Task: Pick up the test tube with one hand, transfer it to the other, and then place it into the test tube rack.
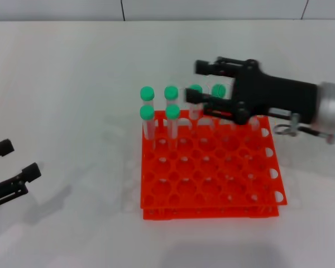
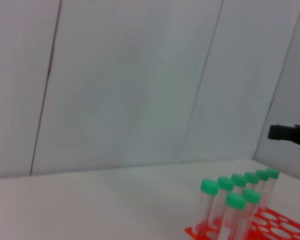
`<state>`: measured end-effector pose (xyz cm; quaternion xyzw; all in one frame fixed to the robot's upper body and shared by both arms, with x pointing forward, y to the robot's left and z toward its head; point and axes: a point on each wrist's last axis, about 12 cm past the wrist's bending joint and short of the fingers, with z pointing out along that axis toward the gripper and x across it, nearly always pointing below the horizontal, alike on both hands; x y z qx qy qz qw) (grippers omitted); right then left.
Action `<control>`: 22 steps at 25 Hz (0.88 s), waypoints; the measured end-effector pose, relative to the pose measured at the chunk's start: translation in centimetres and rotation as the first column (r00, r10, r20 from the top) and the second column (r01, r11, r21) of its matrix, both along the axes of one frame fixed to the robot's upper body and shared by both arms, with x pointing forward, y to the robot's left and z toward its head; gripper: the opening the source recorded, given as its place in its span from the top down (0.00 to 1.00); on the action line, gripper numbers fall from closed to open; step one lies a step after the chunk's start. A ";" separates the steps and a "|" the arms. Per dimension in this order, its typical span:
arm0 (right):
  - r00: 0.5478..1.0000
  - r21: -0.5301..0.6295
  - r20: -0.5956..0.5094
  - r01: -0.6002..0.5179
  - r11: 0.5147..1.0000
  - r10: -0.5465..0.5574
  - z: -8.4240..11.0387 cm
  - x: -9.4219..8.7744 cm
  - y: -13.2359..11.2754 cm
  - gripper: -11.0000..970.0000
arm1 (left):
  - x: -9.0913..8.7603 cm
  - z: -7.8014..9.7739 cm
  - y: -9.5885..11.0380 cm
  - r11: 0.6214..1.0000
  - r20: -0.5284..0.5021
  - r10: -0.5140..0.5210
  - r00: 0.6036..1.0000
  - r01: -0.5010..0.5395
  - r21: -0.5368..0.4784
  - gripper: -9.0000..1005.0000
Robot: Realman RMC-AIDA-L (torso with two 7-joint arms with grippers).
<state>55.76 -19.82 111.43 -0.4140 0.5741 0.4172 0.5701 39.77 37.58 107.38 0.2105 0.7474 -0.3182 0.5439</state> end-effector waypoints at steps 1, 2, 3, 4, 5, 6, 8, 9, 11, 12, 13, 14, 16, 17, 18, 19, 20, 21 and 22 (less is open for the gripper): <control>1.000 0.004 0.002 0.004 1.000 -0.004 0.1 -0.1 -0.8 0.38 | 0.2 0.1 -0.1 1.000 0.009 -0.005 1.000 0.005 -0.002 0.11; 1.000 0.008 0.004 0.008 1.000 -0.008 0.2 -0.3 -1.8 0.38 | 0.5 0.2 -0.1 1.000 0.019 -0.011 1.000 0.011 -0.004 0.11; 1.000 0.005 0.005 0.014 1.000 -0.014 0.1 -0.5 -2.9 0.38 | 0.7 0.2 -0.2 1.000 0.025 -0.014 1.000 0.014 -0.005 0.11; 1.000 0.001 0.006 0.021 1.000 -0.021 0.1 -0.7 -3.6 0.38 | 1.0 0.3 -0.3 1.000 0.031 -0.020 0.999 0.021 -0.008 0.11; 0.999 -0.007 0.008 0.031 0.999 -0.031 0.0 -0.9 -4.5 0.38 | 1.4 0.3 -0.4 1.000 0.035 -0.028 0.999 0.028 -0.010 0.11; 0.999 -0.020 0.007 0.040 0.999 -0.040 -0.2 -1.2 -5.2 0.38 | 1.7 0.3 -0.6 0.999 0.039 -0.035 0.999 0.036 -0.010 0.11; 0.998 -0.047 0.005 0.062 0.997 -0.062 -0.6 -1.7 -6.6 0.38 | 2.6 0.4 -1.0 0.998 0.039 -0.065 0.997 0.065 -0.003 0.11; 0.997 -0.061 0.003 0.074 0.995 -0.074 -0.8 -2.0 -7.3 0.38 | 2.9 0.4 -1.2 0.997 0.036 -0.081 0.996 0.081 0.004 0.11; 0.996 -0.089 -0.003 0.087 0.992 -0.087 -1.3 -2.5 -8.4 0.38 | 3.7 0.5 -1.6 0.993 0.027 -0.114 0.993 0.114 0.019 0.11; 0.996 -0.101 -0.004 0.091 0.991 -0.091 -1.4 -2.8 -8.7 0.38 | 4.2 0.5 -1.9 0.990 0.020 -0.137 0.990 0.137 0.031 0.11; 0.995 -0.115 -0.006 0.093 0.989 -0.095 -1.6 -3.0 -9.1 0.38 | 4.5 0.6 -2.0 0.987 0.016 -0.154 0.988 0.153 0.040 0.11; 0.995 -0.127 -0.010 0.097 0.987 -0.100 -1.8 -3.2 -9.4 0.38 | 4.8 0.6 -2.2 0.984 0.013 -0.171 0.985 0.170 0.049 0.11; 0.995 -0.139 -0.017 0.100 0.985 -0.103 -2.1 -3.5 -9.9 0.38 | 5.3 1.0 -2.3 0.978 0.015 -0.203 0.979 0.201 0.061 0.11; 0.994 -0.144 -0.022 0.099 0.985 -0.103 -2.2 -3.8 -10.1 0.38 | 5.4 1.1 -2.4 0.975 0.016 -0.214 0.977 0.213 0.064 0.11; 0.995 -0.148 -0.025 0.097 0.984 -0.102 -2.3 -3.9 -10.2 0.38 | 5.6 1.2 -2.4 0.972 0.018 -0.226 0.974 0.224 0.069 0.11; 0.995 -0.154 -0.029 0.094 0.984 -0.100 -2.5 -4.1 -10.4 0.38 | 5.8 1.5 -2.3 0.968 0.021 -0.241 0.970 0.239 0.075 0.11; 0.995 -0.159 -0.033 0.091 0.983 -0.098 -2.6 -4.2 -10.4 0.38 | 5.9 1.7 -2.1 0.965 0.023 -0.251 0.968 0.248 0.080 0.11; 0.995 -0.165 -0.038 0.089 0.982 -0.097 -2.7 -4.3 -10.5 0.38 | 5.9 1.8 -2.1 0.963 0.024 -0.259 0.966 0.256 0.084 0.11; 0.994 -0.170 -0.042 0.088 0.981 -0.096 -2.8 -4.4 -10.6 0.38 | 6.0 2.0 -1.9 0.959 0.024 -0.273 0.962 0.270 0.091 0.11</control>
